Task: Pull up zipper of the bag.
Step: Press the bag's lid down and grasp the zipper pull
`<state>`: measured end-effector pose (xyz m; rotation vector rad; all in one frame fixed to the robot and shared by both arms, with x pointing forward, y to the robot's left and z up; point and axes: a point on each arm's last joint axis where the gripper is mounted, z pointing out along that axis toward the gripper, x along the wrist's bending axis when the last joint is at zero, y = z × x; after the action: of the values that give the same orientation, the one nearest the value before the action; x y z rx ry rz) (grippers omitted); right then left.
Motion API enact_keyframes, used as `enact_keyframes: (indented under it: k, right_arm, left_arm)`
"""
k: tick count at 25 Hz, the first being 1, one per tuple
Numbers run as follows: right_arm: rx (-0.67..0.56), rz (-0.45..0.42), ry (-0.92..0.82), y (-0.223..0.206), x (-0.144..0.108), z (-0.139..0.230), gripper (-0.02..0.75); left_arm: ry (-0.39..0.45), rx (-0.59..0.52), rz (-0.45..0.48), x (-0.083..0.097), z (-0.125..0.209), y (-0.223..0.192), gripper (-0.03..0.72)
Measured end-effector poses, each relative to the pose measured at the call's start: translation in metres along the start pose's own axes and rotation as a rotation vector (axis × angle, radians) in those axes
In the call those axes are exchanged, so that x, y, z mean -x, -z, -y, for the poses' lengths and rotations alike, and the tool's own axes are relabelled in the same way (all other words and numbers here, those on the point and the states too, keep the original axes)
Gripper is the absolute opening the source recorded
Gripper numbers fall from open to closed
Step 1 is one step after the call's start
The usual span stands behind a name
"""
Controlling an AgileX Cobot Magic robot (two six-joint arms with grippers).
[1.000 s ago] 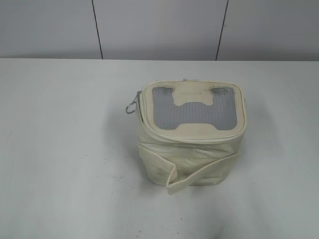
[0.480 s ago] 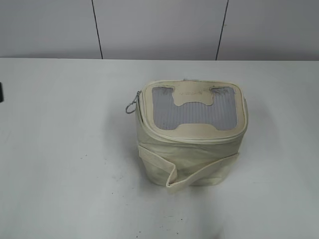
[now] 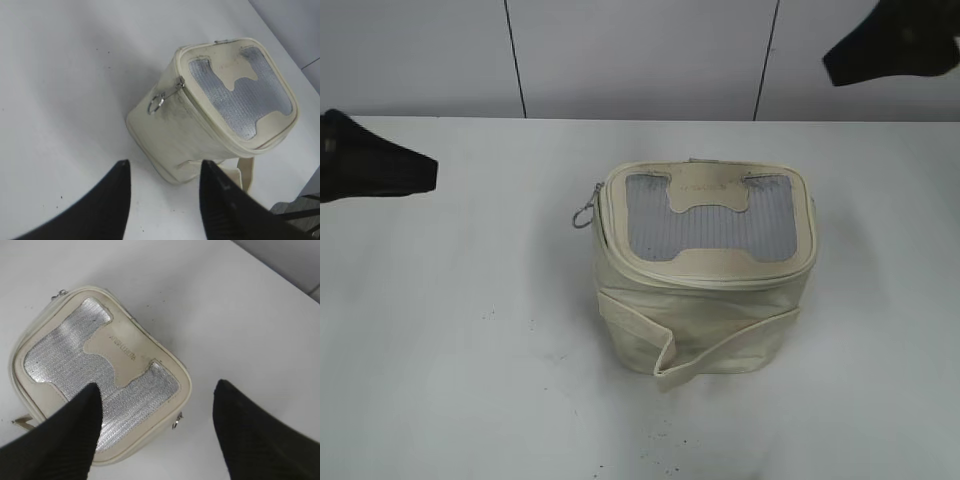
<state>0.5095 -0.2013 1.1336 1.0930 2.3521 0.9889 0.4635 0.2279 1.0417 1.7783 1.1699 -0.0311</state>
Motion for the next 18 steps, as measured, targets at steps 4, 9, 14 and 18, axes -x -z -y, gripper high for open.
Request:
enact_keyframes:
  k: [4, 9, 14, 18]
  right_arm:
    - [-0.085, -0.106, 0.117, -0.04, 0.006, -0.025, 0.508]
    - [-0.185, -0.233, 0.2, -0.098, 0.009, -0.048, 0.489]
    - [-0.267, -0.367, 0.18, -0.154, 0.015, -0.053, 0.469]
    - [-0.273, -0.419, 0.171, -0.188, 0.018, -0.052, 0.467]
  left_arm:
    - [-0.074, -0.064, 0.028, -0.007, -0.02, -0.025, 0.351]
    - [-0.195, -0.2, 0.059, -0.012, -0.035, -0.068, 0.351]
    - [-0.239, -0.273, 0.079, -0.023, -0.043, -0.104, 0.355]
    - [-0.239, -0.313, 0.098, -0.028, -0.041, -0.125, 0.358]
